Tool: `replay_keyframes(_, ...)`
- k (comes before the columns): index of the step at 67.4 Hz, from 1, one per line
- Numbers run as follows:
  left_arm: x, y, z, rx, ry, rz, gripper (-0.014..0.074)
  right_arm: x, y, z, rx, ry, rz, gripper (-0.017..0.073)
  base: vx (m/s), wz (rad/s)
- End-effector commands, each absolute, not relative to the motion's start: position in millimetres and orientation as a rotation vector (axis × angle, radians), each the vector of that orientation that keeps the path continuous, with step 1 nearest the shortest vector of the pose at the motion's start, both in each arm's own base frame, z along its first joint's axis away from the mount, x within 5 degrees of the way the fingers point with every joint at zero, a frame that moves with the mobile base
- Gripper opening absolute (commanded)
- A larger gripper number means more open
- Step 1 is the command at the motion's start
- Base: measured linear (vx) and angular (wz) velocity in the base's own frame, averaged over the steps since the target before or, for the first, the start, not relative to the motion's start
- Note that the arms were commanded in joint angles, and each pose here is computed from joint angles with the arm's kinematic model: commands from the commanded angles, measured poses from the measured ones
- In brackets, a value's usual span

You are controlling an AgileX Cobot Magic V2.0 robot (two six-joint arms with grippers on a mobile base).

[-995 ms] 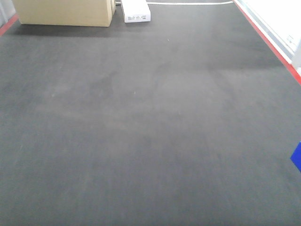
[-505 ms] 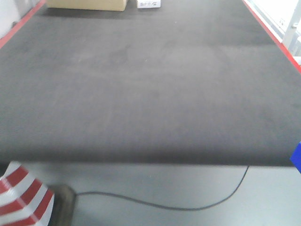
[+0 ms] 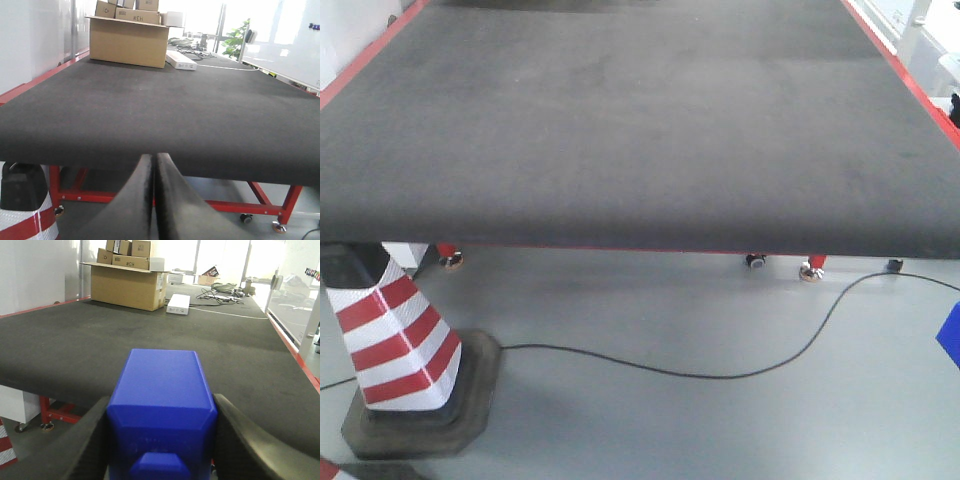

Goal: Pour parts from conveyor to right shelf
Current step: 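Drive away from the conveyor holding the block in the right gripper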

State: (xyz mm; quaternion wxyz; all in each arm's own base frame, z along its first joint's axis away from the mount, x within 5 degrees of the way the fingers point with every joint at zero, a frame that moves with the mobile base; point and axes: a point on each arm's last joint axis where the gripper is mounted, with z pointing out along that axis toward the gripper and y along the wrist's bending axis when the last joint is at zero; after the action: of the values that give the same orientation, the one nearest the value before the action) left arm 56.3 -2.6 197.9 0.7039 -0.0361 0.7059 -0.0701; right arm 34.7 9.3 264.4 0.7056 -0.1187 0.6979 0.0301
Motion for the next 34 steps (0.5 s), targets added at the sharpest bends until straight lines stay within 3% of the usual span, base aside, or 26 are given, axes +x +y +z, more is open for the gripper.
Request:
replay_keyframes(1,56.4,-3.0,197.9,-0.083,1.509,-0.174,-0.0006,31.5,7.8,280.7,-0.240,1.445,0.054,-0.0001,-0.29,-0.03)
replay_keyframes(21,56.4,-3.0,197.9,-0.083,1.509,-0.174,-0.0006,31.5,7.8,280.5,-0.241,1.448,0.054,-0.0001,-0.25,-0.07)
replay_keyframes(34,56.4,-3.0,197.9,-0.083,1.509,-0.174,-0.0006,31.5,7.8,280.5,-0.241,1.448,0.054,-0.0001,-0.17,-0.46)
